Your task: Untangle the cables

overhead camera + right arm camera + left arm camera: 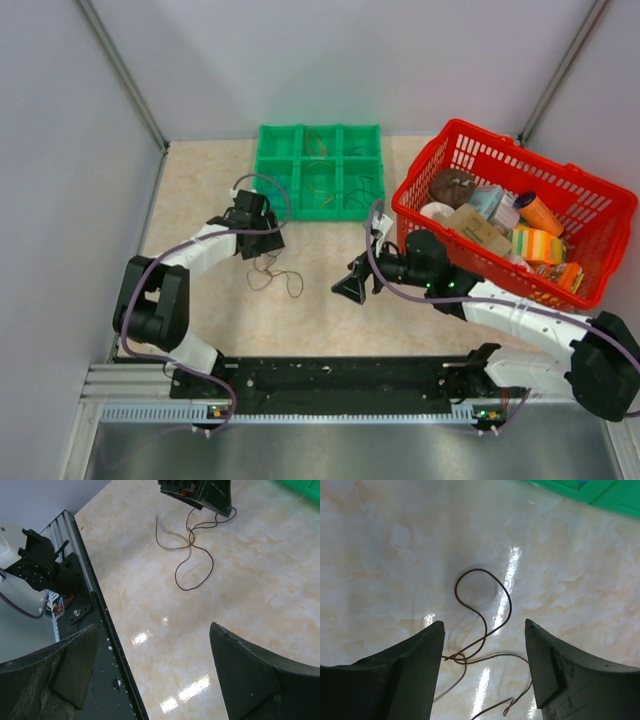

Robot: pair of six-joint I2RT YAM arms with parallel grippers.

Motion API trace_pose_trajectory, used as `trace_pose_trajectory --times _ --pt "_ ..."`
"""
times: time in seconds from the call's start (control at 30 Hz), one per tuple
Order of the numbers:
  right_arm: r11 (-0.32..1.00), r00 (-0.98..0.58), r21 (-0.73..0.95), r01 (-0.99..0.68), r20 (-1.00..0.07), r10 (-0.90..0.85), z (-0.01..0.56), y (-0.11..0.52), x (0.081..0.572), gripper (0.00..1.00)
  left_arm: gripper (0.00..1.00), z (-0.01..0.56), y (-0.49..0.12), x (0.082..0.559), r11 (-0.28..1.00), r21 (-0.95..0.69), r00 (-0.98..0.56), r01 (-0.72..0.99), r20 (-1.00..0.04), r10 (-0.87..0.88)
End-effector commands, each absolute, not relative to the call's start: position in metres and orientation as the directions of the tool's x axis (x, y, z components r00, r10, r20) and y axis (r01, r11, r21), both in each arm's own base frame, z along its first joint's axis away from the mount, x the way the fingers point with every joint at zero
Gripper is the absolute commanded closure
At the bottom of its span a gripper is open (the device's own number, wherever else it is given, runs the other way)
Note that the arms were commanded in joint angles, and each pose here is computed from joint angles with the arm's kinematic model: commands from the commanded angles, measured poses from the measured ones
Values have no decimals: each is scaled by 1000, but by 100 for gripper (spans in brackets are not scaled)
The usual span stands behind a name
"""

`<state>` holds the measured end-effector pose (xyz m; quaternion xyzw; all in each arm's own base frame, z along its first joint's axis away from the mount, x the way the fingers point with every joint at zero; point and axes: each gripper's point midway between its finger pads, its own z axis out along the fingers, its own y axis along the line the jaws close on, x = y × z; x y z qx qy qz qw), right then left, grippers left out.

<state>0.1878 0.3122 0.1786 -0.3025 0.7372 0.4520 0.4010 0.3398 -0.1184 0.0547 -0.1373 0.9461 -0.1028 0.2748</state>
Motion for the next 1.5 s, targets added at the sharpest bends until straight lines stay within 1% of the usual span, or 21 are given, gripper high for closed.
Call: trace_pose_trajectory --times 0.0,0.07,0.17,0.2,0.27,0.3,0.4,0.43,0.47,0.53,0.6,0.63,0.67,0.7,0.8,0.87,0.97,1.1,1.2,1.3,1.47 --pt "395 -432 374 -839 -899 -67 195 308 184 10 29 58 -114 346 950 -229 -825 -211 -480 -299" --pt "398 -426 369 -840 -902 -64 196 305 183 10 29 50 -115 342 947 -216 -844 -238 -436 -312" --pt "395 -416 363 -844 -908 -55 199 303 180 10 32 37 -119 335 935 -212 -868 -285 -357 -346" --pt "392 -413 362 -846 -909 -50 201 302 180 10 32 35 -121 333 934 -211 -872 -289 -346 -347" --pt "394 -410 360 -846 -911 -48 200 301 179 10 33 36 -123 330 940 -201 -873 -277 -355 -334" --pt "398 -410 359 -844 -911 -48 200 300 179 10 33 38 -122 330 943 -188 -868 -274 -375 -326" --pt "405 -415 360 -840 -908 -53 196 298 178 10 40 37 -117 325 954 -133 -871 -269 -389 -300" --pt "406 -415 361 -840 -908 -51 196 298 178 10 46 34 -117 323 955 -127 -877 -268 -377 -297" --pt "408 -416 361 -839 -908 -53 194 297 178 10 50 32 -118 320 956 -126 -882 -266 -367 -294" --pt "409 -415 360 -839 -908 -51 195 296 177 10 65 32 -120 316 957 -132 -884 -258 -367 -289" --pt "410 -415 360 -838 -909 -50 195 295 176 10 83 39 -123 315 959 -139 -877 -248 -388 -283" --pt "414 -412 358 -837 -910 -46 196 294 177 10 88 46 -125 317 960 -145 -870 -238 -409 -277" --pt "415 -412 359 -836 -910 -44 196 293 176 10 95 52 -127 317 963 -148 -865 -223 -425 -266" --pt "419 -410 358 -834 -911 -39 198 292 177 10 99 60 -131 318 965 -161 -859 -207 -442 -258" --pt "428 -411 355 -831 -911 -42 197 290 177 10 100 86 -144 320 965 -214 -843 -150 -483 -238" --pt "431 -409 353 -830 -912 -40 198 290 177 10 100 106 -156 321 956 -278 -824 -98 -515 -235" --pt "444 -405 349 -825 -914 -32 201 286 177 10 100 149 -176 321 917 -399 -778 6 -578 -246" --pt "454 -389 341 -824 -921 -14 211 280 176 10 100 195 -191 317 864 -487 -726 130 -640 -252" --pt "465 -374 328 -822 -928 -6 217 276 175 10 100 201 -189 307 857 -503 -744 113 -614 -262" --pt "473 -364 319 -821 -931 -3 220 273 175 10 100 180 -188 289 851 -523 -803 47 -526 -279" --pt "475 -365 324 -818 -931 7 221 272 175 10 100 160 -200 272 787 -615 -821 47 -472 -320"
